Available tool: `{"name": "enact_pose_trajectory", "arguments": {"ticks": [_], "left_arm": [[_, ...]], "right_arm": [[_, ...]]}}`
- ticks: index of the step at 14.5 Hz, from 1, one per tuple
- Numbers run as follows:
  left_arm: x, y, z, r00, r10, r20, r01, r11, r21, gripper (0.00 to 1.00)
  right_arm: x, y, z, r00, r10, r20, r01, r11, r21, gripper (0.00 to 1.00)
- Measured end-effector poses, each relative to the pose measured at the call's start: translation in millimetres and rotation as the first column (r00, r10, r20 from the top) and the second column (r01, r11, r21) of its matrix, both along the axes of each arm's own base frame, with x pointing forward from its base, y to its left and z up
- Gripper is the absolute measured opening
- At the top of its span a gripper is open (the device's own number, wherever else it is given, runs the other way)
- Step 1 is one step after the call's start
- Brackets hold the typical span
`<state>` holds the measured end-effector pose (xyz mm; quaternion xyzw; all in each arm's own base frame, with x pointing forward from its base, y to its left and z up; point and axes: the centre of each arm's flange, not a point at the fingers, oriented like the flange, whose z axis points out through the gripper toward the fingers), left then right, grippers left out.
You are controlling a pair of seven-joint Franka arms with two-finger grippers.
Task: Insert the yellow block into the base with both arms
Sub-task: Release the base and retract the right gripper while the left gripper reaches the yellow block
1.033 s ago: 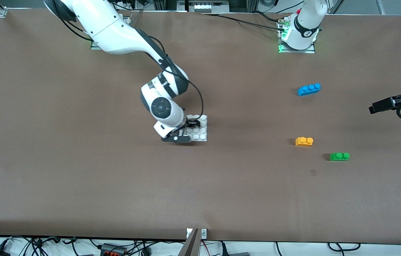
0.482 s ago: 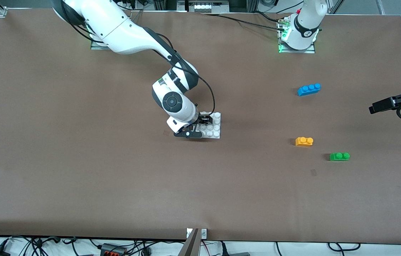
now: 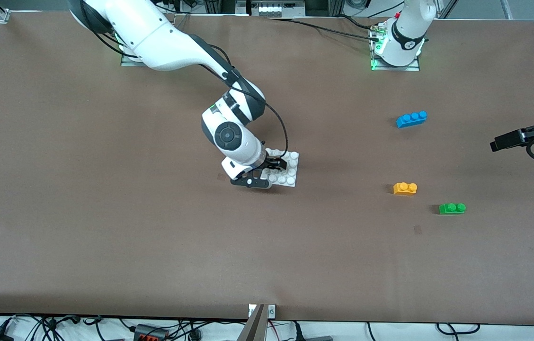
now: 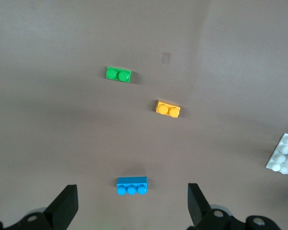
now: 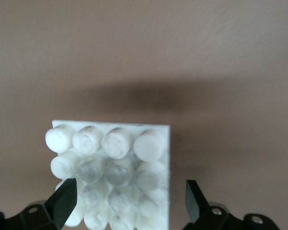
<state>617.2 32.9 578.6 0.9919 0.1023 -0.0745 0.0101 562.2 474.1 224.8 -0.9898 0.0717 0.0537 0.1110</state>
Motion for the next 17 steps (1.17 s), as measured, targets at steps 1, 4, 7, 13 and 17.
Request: {"name": "enact_pose_trajectory", "arguments": {"ticks": [1, 4, 7, 13, 17], "left_arm": [[1.7, -3.2, -3.9, 1.0, -0.002, -0.006, 0.002, 1.0, -0.008, 1.0], [12.6, -10.8, -30.1, 0.999, -0.003, -0.04, 0.001, 0.998, -0.061, 1.0], [30.5, -21.8, -58.2, 0.999, -0.014, -0.031, 0.012, 0.997, -0.072, 1.0], [41.1, -110.8, -116.6, 0.989, -0.089, -0.115, 0.081, 0.994, -0.075, 1.0], [49.1, -97.9, -194.5, 0.978, -0.175, -0.112, 0.168, 0.983, -0.069, 1.0]], "right_arm": [[10.3, -13.3, 23.0, 1.0, 0.005, 0.003, -0.005, 1.0, -0.029, 1.0], [38.2, -80.2, 97.8, 1.0, 0.009, 0.011, -0.007, 0.982, -0.189, 1.0], [61.3, -160.2, 147.1, 0.998, 0.055, 0.011, -0.048, 0.942, -0.333, 1.0], [86.0, -346.8, 227.6, 0.977, 0.188, -0.105, -0.213, 0.915, -0.342, 1.0], [67.2, -442.7, 285.7, 0.968, 0.214, -0.133, -0.242, 0.938, -0.248, 1.0]]}}
